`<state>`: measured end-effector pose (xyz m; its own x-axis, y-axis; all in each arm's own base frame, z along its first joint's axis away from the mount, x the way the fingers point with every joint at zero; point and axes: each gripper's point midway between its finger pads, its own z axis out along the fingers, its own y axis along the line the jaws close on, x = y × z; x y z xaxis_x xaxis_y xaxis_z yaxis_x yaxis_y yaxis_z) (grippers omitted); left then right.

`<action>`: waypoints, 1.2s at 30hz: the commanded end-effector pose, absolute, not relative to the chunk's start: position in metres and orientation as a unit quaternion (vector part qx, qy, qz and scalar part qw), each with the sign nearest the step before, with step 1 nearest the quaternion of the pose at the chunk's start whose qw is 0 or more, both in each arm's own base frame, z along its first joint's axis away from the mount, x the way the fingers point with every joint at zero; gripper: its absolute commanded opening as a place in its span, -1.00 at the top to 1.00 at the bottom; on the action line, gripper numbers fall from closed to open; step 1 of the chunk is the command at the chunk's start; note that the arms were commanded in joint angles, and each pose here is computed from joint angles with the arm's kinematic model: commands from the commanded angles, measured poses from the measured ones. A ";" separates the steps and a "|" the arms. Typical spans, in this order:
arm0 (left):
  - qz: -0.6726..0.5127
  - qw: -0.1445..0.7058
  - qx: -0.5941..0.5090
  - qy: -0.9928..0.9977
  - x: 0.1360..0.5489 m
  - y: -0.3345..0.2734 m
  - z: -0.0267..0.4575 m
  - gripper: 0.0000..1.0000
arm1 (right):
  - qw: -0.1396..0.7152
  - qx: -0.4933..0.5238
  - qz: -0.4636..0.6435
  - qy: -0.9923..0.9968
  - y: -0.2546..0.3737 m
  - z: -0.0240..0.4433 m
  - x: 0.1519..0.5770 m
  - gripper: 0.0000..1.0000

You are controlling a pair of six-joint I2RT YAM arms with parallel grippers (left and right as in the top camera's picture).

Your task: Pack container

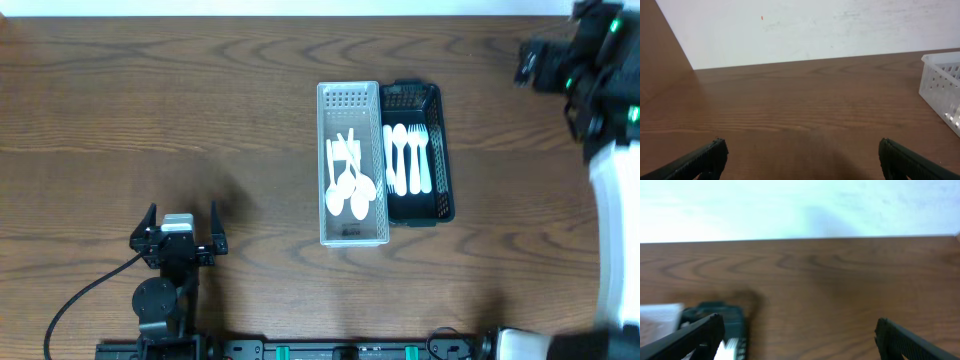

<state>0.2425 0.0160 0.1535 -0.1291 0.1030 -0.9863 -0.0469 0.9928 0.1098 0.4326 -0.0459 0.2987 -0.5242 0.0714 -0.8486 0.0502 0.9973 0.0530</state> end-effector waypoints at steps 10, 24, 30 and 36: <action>0.056 0.647 0.012 0.760 0.243 0.018 0.138 -0.96 | 0.687 0.005 -0.006 0.726 -0.021 0.370 0.320 -0.98; 0.056 0.647 0.012 0.760 0.243 0.018 0.138 -0.96 | 0.775 -0.027 -0.004 0.631 -0.003 0.353 0.253 -0.98; 0.056 0.647 0.012 0.760 0.243 0.018 0.138 -0.96 | 0.786 -0.071 -0.024 0.613 0.009 0.344 0.241 -0.98; 0.056 0.647 0.012 0.760 0.243 0.018 0.138 -0.96 | 0.784 -0.087 -0.021 0.615 0.016 0.333 0.243 -0.99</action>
<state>0.2425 0.0160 0.1535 -0.1291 0.1026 -0.9863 -0.0470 0.9929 0.1095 0.2431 0.0111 0.3381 0.2409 -0.1105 -0.9642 -0.0603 0.9899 -0.1285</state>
